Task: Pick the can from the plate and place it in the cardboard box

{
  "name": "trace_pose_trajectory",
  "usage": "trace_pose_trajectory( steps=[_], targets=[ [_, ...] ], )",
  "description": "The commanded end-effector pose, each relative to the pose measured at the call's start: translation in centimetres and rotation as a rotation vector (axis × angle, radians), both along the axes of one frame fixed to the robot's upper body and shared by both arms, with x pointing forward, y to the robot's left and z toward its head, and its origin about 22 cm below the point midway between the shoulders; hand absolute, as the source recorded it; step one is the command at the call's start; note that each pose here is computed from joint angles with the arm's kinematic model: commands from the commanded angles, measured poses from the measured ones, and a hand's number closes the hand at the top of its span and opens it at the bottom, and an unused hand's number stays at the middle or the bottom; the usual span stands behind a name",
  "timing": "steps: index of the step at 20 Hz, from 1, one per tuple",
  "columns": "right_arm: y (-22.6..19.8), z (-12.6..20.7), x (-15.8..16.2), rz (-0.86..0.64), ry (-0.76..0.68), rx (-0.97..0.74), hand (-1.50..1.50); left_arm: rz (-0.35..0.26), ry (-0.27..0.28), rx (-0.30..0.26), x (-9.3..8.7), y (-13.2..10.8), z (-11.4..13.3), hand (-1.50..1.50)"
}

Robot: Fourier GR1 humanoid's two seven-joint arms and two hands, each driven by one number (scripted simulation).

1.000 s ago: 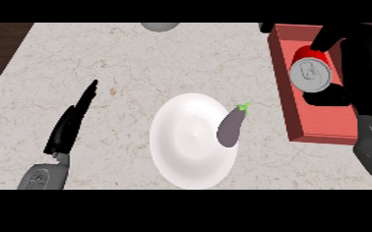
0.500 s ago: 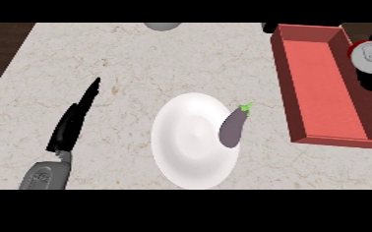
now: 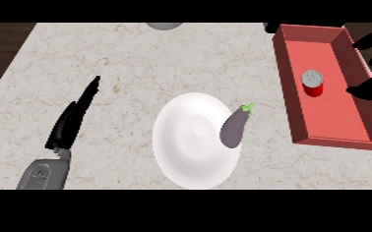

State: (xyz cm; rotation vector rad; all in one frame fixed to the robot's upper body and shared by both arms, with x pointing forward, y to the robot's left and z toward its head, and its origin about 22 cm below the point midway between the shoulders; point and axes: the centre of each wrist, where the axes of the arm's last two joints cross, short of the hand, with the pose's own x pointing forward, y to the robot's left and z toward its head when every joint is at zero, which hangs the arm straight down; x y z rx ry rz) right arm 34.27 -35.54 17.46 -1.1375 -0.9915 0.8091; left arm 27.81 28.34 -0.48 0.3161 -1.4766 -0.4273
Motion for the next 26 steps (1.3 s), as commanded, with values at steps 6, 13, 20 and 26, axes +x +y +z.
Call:
trace_pose_trajectory(
  steps=[6, 13, 20, 26],
  targets=[
    [-0.8, -3.1, 1.2, 0.110, -0.358, 0.359, -1.50, 0.009, -0.005, -0.007, 0.1, 0.4, 0.4, 0.00],
    [-2.2, -4.4, 2.5, 0.036, -0.484, 0.659, -1.50, -0.001, -0.002, 0.004, -1.0, 0.1, 0.6, 0.00],
    [-9.5, -4.2, 0.8, -0.061, -0.725, 0.814, -1.50, -0.006, 0.000, 0.005, 0.0, -1.2, -0.2, 0.00],
    [-13.6, -6.6, -1.6, -0.070, -0.826, 0.809, -1.50, -0.005, 0.006, -0.010, -1.0, -2.0, 0.0, 0.00]
  ],
)
